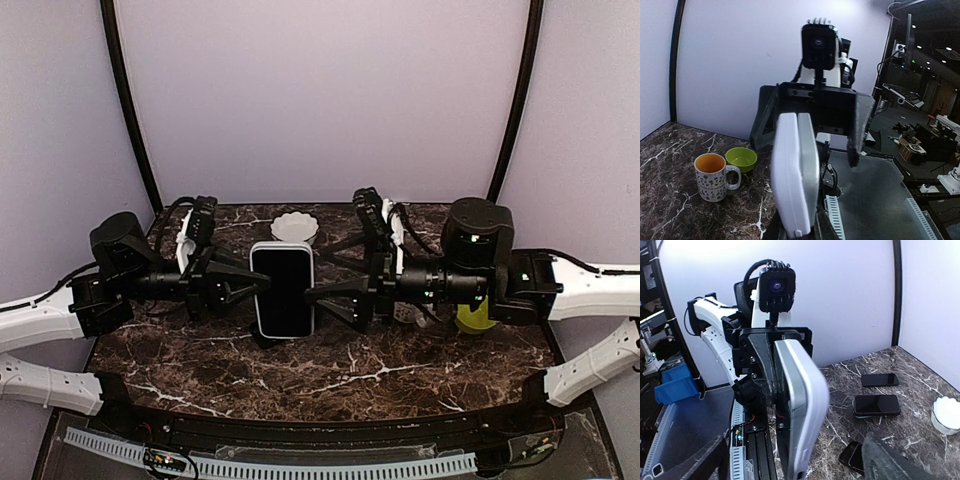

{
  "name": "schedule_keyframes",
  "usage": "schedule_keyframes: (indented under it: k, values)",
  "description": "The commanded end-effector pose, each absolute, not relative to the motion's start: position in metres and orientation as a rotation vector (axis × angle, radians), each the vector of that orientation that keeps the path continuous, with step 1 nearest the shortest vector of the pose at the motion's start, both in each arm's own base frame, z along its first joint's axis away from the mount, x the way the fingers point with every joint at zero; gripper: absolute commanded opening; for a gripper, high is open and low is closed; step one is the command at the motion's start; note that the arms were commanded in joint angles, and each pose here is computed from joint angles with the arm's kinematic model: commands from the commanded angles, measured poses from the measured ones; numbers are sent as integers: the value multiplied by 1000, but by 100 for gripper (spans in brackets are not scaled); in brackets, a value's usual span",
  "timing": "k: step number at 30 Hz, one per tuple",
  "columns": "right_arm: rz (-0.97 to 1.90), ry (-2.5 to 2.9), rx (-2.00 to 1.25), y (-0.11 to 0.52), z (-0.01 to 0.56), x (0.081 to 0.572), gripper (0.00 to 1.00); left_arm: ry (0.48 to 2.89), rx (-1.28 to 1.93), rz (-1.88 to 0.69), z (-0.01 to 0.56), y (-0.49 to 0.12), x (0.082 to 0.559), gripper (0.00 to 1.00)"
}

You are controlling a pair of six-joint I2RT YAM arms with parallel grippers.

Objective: Put the phone into the phone case
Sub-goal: Pass from the left arm to the right

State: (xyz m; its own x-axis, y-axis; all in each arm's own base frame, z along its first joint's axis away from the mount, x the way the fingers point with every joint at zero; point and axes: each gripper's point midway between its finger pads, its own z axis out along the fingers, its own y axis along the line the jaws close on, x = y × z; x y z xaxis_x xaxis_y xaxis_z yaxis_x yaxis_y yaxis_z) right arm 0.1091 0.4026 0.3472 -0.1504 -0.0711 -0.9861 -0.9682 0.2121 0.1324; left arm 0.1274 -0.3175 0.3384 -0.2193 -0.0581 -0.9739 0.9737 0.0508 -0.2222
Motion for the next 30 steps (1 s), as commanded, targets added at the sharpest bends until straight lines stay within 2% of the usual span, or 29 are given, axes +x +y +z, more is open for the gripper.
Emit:
schedule_keyframes:
  k: [1, 4, 10, 13, 17, 18, 24, 25, 28, 30]
  values:
    - [1297, 1341, -1124, 408, 365, 95, 82, 1126, 1123, -1399, 369, -313, 96, 0]
    - [1328, 1332, -1123, 413, 368, 96, 64, 1121, 1132, -1393, 369, -315, 95, 0]
    - [1357, 1356, -1128, 422, 367, 97, 53, 1159, 1116, -1362, 366, -319, 102, 0]
    - [1364, 1363, -1132, 425, 366, 98, 35, 1170, 1114, -1356, 364, -321, 104, 0]
    - [1365, 1366, -1114, 425, 369, 100, 3, 1182, 1108, -1345, 363, -322, 106, 0]
    - [1365, 1367, -1111, 425, 369, 100, 0, 1184, 1108, -1344, 362, -322, 107, 0]
    - [1379, 1324, -1085, 420, 385, 99, 0, 1195, 1115, -1347, 359, -324, 106, 2]
    - [1386, 1307, -1084, 419, 390, 98, 0, 1200, 1116, -1346, 358, -324, 107, 13]
    - [1405, 1255, -1077, 415, 406, 94, 0, 1236, 1123, -1338, 350, -327, 109, 35]
    - [1420, 1219, -1081, 412, 417, 89, 0, 1266, 1127, -1334, 343, -330, 111, 39]
